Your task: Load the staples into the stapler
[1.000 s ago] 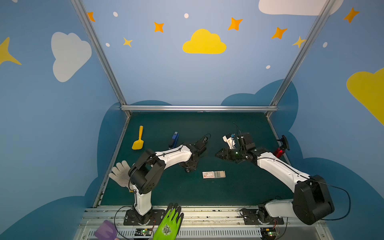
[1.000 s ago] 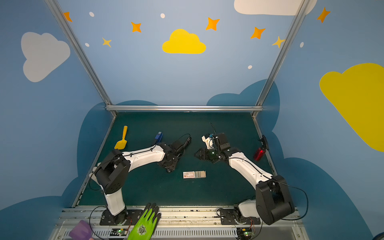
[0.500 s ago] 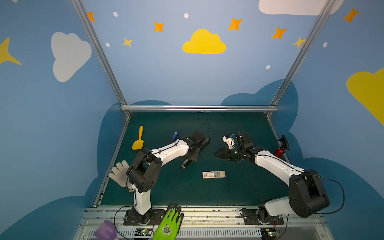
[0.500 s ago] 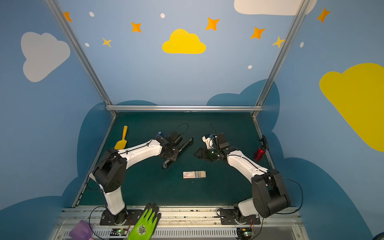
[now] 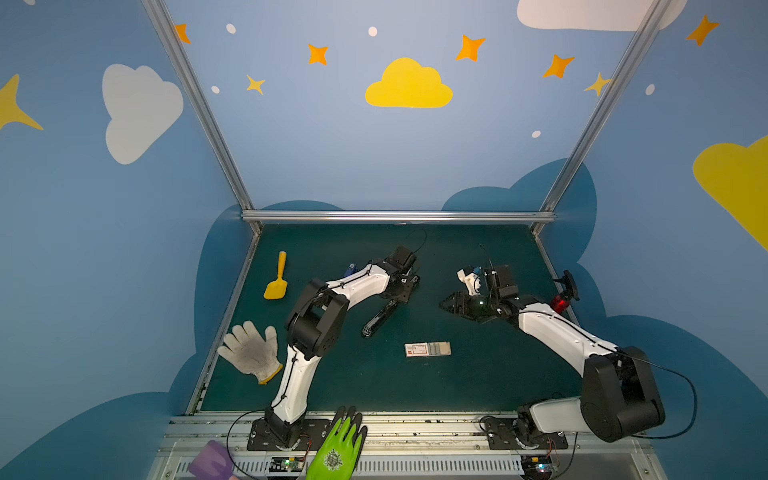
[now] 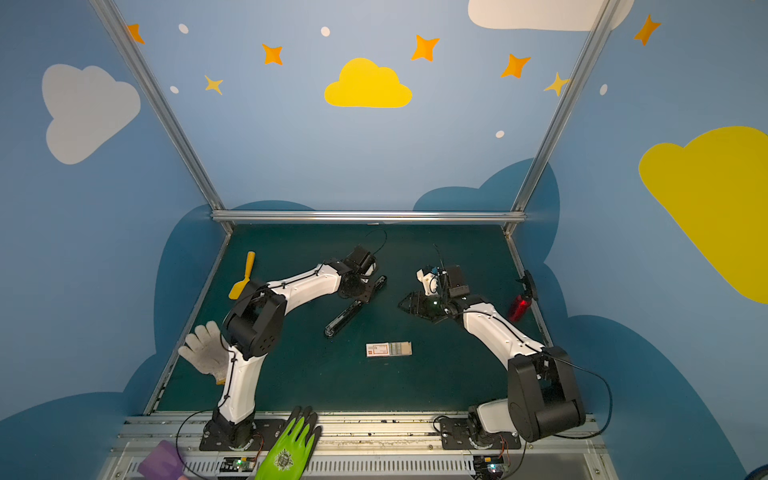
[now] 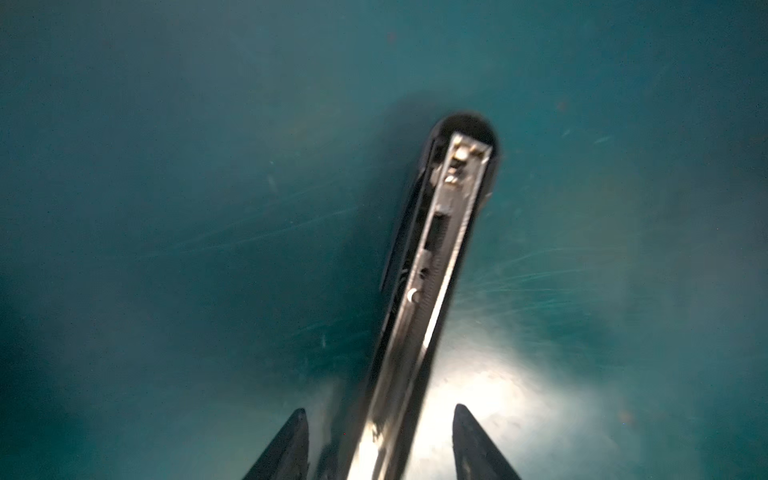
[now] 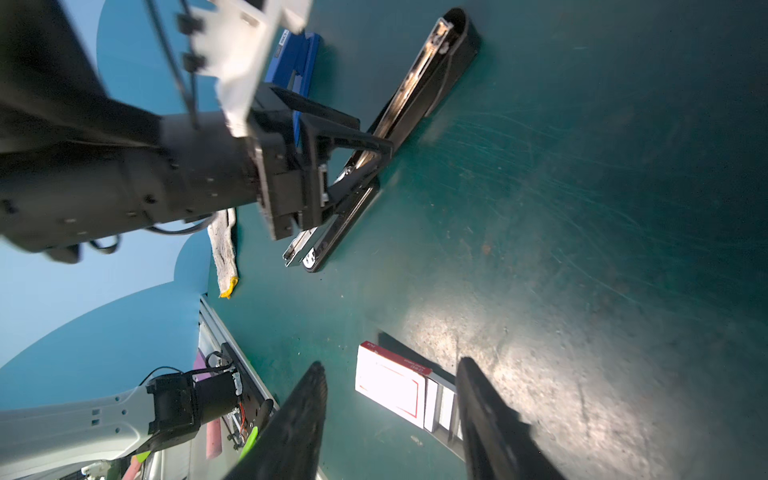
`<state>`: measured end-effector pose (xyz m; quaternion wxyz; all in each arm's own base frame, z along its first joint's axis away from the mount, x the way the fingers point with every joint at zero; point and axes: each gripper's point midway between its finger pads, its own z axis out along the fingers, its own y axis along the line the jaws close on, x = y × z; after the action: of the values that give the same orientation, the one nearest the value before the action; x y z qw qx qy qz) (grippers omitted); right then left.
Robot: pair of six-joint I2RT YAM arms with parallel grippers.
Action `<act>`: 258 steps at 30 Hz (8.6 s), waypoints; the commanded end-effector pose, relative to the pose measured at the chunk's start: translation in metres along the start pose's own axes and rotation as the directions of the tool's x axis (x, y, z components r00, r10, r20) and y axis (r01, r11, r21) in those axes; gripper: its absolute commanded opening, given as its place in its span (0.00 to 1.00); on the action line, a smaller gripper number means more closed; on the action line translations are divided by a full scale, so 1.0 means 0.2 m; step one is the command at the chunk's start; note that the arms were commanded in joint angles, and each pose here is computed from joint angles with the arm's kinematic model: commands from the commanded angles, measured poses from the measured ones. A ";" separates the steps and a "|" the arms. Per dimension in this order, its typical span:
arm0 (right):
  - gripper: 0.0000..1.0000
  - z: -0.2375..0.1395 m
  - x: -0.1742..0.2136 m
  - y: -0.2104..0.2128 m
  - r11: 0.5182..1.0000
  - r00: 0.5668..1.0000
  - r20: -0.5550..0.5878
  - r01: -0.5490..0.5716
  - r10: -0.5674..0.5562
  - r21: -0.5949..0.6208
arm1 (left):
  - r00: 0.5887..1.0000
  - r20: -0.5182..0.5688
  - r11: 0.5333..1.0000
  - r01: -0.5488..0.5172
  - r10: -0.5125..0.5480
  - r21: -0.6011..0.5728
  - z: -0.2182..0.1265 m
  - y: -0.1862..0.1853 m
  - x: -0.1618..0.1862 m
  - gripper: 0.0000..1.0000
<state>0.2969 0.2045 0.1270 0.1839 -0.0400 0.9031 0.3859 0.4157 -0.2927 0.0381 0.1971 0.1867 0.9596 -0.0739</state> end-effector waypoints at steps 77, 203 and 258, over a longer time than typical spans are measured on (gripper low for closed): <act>0.13 0.62 -0.55 -0.26 0.893 0.960 0.012 -0.255 0.279 -0.371 | 0.833 0.543 0.980 -0.004 -0.106 0.199 -0.59 0.03 0.55 0.50; 0.21 0.46 0.01 0.70 0.899 0.899 0.025 0.438 -0.438 0.011 | 0.706 0.707 0.949 -0.239 0.023 0.207 -0.73 -0.20 0.20 0.04; 0.63 0.32 0.17 0.78 0.917 0.922 0.044 0.388 -0.385 -0.092 | 0.740 0.671 0.976 -0.177 0.047 0.127 -0.66 -0.14 0.22 0.04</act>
<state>0.2745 0.3537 0.1670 0.2881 -0.2081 0.8702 0.3411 0.3080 -0.2658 0.1153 0.4703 0.2375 0.8264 -0.1985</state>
